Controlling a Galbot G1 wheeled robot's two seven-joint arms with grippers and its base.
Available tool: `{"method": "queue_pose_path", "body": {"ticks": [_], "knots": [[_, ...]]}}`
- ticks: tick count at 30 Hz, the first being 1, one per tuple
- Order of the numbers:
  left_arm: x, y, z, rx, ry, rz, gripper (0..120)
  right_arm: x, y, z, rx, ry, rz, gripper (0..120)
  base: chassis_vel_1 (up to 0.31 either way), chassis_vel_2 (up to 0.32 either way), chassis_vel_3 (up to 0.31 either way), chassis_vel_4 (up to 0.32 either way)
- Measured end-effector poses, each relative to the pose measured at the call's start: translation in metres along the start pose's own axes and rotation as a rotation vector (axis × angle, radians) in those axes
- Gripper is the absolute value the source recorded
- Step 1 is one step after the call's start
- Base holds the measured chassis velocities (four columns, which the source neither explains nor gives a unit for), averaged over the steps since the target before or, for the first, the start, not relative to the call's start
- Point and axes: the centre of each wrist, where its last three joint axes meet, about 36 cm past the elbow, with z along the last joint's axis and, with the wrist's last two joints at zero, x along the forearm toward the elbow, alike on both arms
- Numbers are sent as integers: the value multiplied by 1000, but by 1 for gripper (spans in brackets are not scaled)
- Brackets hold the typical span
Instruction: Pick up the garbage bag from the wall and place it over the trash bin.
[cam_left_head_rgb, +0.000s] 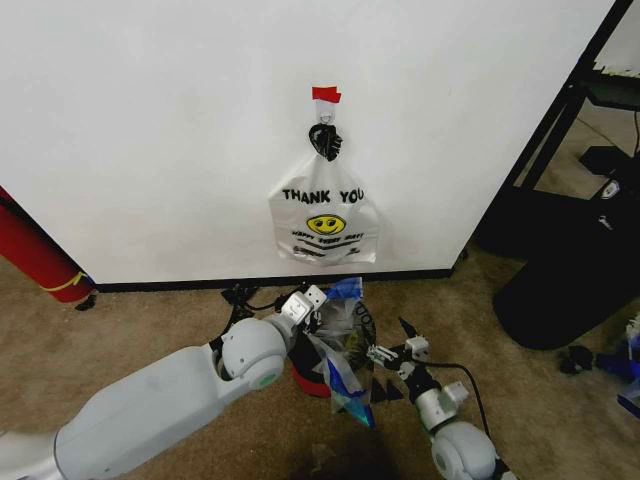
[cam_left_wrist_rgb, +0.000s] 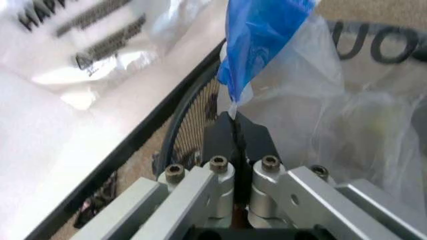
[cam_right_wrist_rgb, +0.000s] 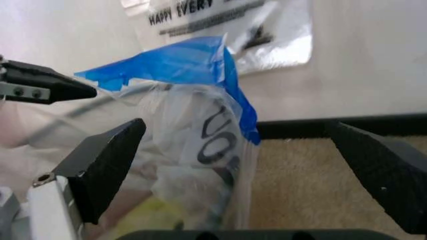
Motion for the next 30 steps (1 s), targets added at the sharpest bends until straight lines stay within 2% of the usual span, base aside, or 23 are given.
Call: {"method": "queue_pose_path", "body": {"ticks": [9, 20, 22, 26, 27, 30], "knots": [[-4, -4, -8, -27, -14, 12, 0, -22, -17, -29, -14, 225, -26, 100, 0, 0, 0, 0], [-9, -5, -14, -44, -21, 24, 0, -28, -41, -14, -15, 224, -110, 100, 0, 0, 0, 0], [-11, -5, -14, -48, -19, 23, 0, -29, -41, -13, -19, 221, -108, 96, 0, 0, 0, 0], [-11, -3, -14, -54, -19, 19, 0, -29, -38, -15, -29, 220, -97, 81, 0, 0, 0, 0], [-11, -3, -14, -54, -19, 19, 0, -29, -38, -15, -29, 220, -97, 81, 0, 0, 0, 0], [-11, -3, -14, -56, -19, 17, 0, -27, -33, -19, -46, 244, -75, 68, 0, 0, 0, 0]]}}
